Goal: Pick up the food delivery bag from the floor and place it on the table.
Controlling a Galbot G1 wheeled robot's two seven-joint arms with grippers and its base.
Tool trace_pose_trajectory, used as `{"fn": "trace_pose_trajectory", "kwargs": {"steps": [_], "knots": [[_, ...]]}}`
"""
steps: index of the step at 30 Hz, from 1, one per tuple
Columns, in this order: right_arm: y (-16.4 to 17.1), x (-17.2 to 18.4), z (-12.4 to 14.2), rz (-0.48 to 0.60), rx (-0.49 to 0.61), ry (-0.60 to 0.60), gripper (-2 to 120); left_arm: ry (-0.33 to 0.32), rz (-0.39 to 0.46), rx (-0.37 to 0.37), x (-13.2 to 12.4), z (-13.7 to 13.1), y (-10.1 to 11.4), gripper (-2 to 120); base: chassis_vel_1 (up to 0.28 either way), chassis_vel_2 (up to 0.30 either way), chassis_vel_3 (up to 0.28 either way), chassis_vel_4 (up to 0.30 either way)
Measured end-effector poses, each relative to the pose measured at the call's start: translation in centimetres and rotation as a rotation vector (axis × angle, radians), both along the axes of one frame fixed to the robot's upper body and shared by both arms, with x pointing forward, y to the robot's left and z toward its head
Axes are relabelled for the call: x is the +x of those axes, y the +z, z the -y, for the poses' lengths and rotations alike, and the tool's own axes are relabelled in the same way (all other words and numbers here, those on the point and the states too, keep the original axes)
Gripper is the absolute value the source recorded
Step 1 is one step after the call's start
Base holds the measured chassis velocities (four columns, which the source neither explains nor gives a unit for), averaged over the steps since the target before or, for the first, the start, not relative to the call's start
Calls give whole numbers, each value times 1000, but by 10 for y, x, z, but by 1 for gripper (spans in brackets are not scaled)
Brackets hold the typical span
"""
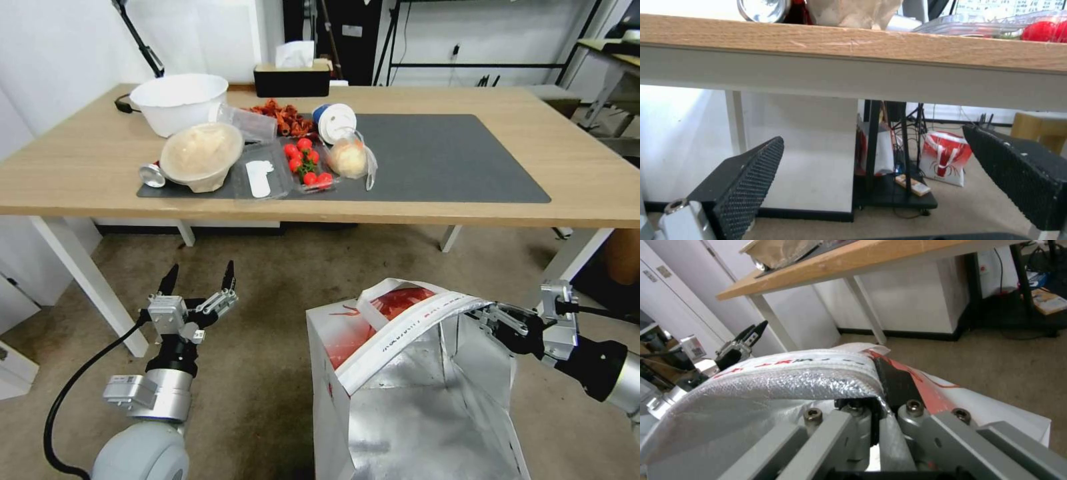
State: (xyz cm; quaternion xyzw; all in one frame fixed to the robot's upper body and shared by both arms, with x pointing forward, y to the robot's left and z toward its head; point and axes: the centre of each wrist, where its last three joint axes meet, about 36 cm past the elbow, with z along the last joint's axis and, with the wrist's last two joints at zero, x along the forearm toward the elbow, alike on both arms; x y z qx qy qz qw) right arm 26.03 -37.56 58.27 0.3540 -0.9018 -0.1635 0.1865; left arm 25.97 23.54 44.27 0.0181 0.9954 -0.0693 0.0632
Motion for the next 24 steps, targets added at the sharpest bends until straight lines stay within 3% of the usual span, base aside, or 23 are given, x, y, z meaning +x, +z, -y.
{"fn": "trace_pose_trajectory", "kwargs": {"steps": [24], "knots": [[-2, -1, 0, 8, -11, -4, 0, -1, 9, 0, -1, 1, 2, 100, 0, 0, 0, 0]]}}
